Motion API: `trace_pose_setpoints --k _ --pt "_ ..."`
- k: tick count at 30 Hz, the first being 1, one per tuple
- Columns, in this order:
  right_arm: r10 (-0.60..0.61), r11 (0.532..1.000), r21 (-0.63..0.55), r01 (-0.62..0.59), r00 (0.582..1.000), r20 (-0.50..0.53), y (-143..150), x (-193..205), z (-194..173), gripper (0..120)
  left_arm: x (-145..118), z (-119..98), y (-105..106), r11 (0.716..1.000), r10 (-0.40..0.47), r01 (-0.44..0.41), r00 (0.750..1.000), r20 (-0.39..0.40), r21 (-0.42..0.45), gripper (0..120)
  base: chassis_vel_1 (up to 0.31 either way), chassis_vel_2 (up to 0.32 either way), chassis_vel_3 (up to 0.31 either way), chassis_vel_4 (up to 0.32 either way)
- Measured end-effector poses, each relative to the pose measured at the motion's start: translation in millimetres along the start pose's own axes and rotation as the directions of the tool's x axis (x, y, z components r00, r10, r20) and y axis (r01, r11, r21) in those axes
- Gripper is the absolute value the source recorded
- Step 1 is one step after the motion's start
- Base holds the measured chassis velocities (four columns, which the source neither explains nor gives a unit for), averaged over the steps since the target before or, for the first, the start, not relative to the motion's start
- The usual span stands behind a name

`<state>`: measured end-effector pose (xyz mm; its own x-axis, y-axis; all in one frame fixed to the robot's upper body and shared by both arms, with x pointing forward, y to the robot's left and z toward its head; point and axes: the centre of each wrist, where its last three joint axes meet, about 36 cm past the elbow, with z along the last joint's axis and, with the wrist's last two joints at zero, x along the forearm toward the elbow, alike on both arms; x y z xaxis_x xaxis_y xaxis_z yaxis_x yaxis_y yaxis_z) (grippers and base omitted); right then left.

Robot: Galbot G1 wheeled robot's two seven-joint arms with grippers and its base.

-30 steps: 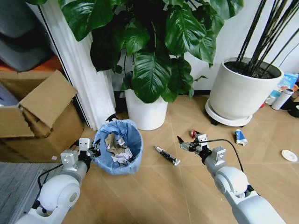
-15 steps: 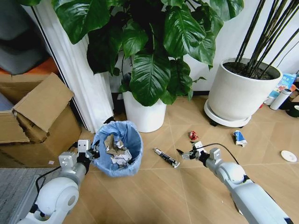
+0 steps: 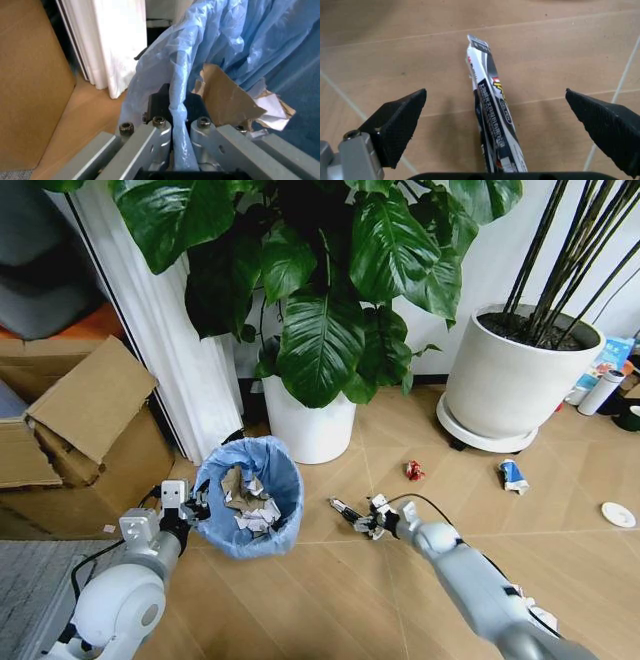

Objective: Pick up the trash bin and place the garbage on the floor into it.

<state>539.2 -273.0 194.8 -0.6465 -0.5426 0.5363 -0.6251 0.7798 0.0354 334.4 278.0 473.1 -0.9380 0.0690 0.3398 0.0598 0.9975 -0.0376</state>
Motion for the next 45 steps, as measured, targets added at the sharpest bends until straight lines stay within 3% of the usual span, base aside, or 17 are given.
trace_pose_setpoints --k 11,15,21,23,25,37,45 --pt "0.035 0.998 -0.048 -0.037 0.998 -0.048 -2.7 -3.4 17.0 97 -2.3 2.8 -0.5 1.0 0.0 0.0 1.0 -0.006 -0.003 0 0.0 0.0 0.0 0.0" --pt "0.042 0.997 -0.061 -0.045 0.998 -0.056 -0.1 -3.9 21.8 87 -2.6 3.5 -1.2 1.0 0.001 -0.001 1.0 -0.007 -0.003 0 0.0 0.0 0.0 0.0" --pt "0.042 0.996 -0.075 -0.046 0.997 -0.063 3.6 -5.6 25.3 59 -2.1 1.4 0.4 1.0 0.002 -0.002 1.0 -0.005 -0.012 0 0.0 0.0 0.0 0.0" --pt "0.042 0.996 -0.076 -0.046 0.997 -0.063 3.9 -5.8 25.5 57 -2.0 1.1 0.6 1.0 0.002 -0.002 1.0 -0.004 -0.013 0 0.0 0.0 0.0 0.0" --pt "0.043 0.995 -0.082 -0.048 0.997 -0.063 4.7 -6.4 26.4 45 -1.6 0.5 0.5 1.0 0.003 -0.003 1.0 -0.003 -0.013 0 0.0 0.0 0.0 0.0" --pt "0.052 0.993 -0.099 -0.058 0.997 -0.063 9.7 -3.3 34.4 3 -1.7 -1.0 -0.4 1.0 0.006 -0.006 1.0 0.002 -0.013 0 0.0 0.0 0.0 0.0" --pt "0.103 0.987 -0.126 -0.102 0.995 0.005 13.5 4.5 20.7 0 -0.8 -1.1 -1.3 1.0 0.007 -0.007 1.0 0.002 -0.012 0 0.0 0.0 0.0 0.0"
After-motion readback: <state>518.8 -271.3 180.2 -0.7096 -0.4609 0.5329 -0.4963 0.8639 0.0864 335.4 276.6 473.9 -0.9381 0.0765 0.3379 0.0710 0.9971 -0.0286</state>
